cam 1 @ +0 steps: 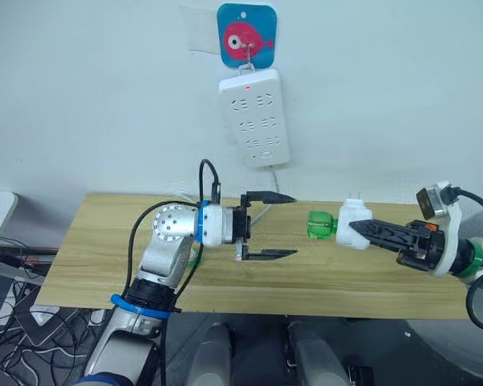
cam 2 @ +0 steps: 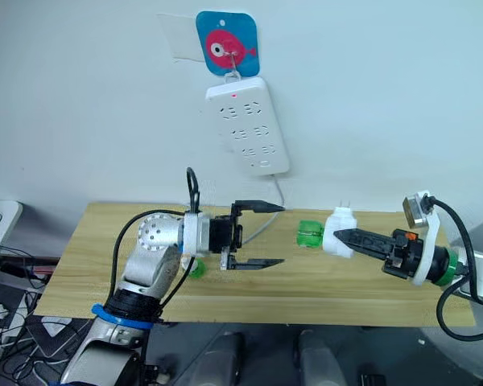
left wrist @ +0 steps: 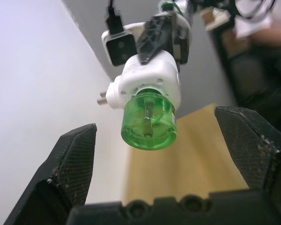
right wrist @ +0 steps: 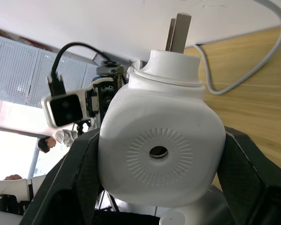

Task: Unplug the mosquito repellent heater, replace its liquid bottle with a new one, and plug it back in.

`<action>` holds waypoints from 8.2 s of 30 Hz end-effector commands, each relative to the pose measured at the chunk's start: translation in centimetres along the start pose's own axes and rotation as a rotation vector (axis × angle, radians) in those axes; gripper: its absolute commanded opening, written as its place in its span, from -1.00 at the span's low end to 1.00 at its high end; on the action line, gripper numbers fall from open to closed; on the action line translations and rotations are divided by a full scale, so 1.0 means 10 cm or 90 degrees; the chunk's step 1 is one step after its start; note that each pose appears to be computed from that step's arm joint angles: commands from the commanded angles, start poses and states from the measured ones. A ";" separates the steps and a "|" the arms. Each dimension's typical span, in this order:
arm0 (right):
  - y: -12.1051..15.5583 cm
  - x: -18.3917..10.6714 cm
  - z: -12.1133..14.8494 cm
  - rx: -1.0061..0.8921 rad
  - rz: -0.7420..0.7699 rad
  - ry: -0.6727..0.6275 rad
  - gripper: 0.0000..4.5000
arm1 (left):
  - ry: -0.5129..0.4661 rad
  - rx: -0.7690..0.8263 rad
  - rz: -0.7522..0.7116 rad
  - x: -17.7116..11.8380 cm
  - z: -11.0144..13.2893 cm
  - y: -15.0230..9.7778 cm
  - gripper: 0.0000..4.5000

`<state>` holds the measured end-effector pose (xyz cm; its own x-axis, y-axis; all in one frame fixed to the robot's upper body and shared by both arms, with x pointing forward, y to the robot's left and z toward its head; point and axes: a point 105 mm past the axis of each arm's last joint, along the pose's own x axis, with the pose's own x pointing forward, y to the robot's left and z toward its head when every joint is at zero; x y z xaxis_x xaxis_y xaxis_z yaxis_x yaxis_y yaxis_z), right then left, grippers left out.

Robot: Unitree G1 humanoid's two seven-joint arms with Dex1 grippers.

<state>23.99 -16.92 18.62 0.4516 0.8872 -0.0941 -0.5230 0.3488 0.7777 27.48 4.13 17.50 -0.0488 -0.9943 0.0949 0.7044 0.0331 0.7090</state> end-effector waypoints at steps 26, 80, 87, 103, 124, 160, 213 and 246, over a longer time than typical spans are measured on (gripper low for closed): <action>0.23 0.15 -0.07 -0.042 0.055 0.010 0.36 | -0.079 0.177 0.016 0.27 -0.02 -0.04 -0.01; -2.04 -1.00 0.19 -0.261 -0.699 0.261 0.36 | 0.098 -0.825 -0.041 -0.23 -0.29 -0.20 -0.01; -2.06 -1.00 0.24 -0.243 -0.688 0.254 0.98 | 0.104 -0.823 -0.040 -0.24 -0.31 -0.22 -0.01; -0.61 -0.85 0.08 -0.211 -0.478 -0.015 0.98 | 0.053 -0.531 0.033 -0.03 -0.20 -0.02 -0.01; 0.36 0.46 -0.24 0.092 -0.208 -0.406 0.98 | 0.002 -0.309 0.145 0.30 -0.12 0.05 -0.01; 0.03 0.36 0.06 0.009 -0.268 -0.433 -0.63 | 0.050 -0.287 0.129 0.19 -0.13 0.04 1.00; -1.43 -0.08 -0.36 -0.515 -0.653 -0.276 0.99 | 0.199 -0.331 0.095 -0.16 -0.13 -0.42 1.00; 0.26 0.85 -0.23 -0.717 0.098 0.181 0.99 | 0.400 -0.347 0.747 -1.50 -0.67 -1.28 1.00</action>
<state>25.02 -7.82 17.79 0.2345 0.9254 -0.2978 -0.9673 0.1918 -0.1658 23.93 17.73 2.21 0.9472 -0.3201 -0.0164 0.3205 0.9456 0.0562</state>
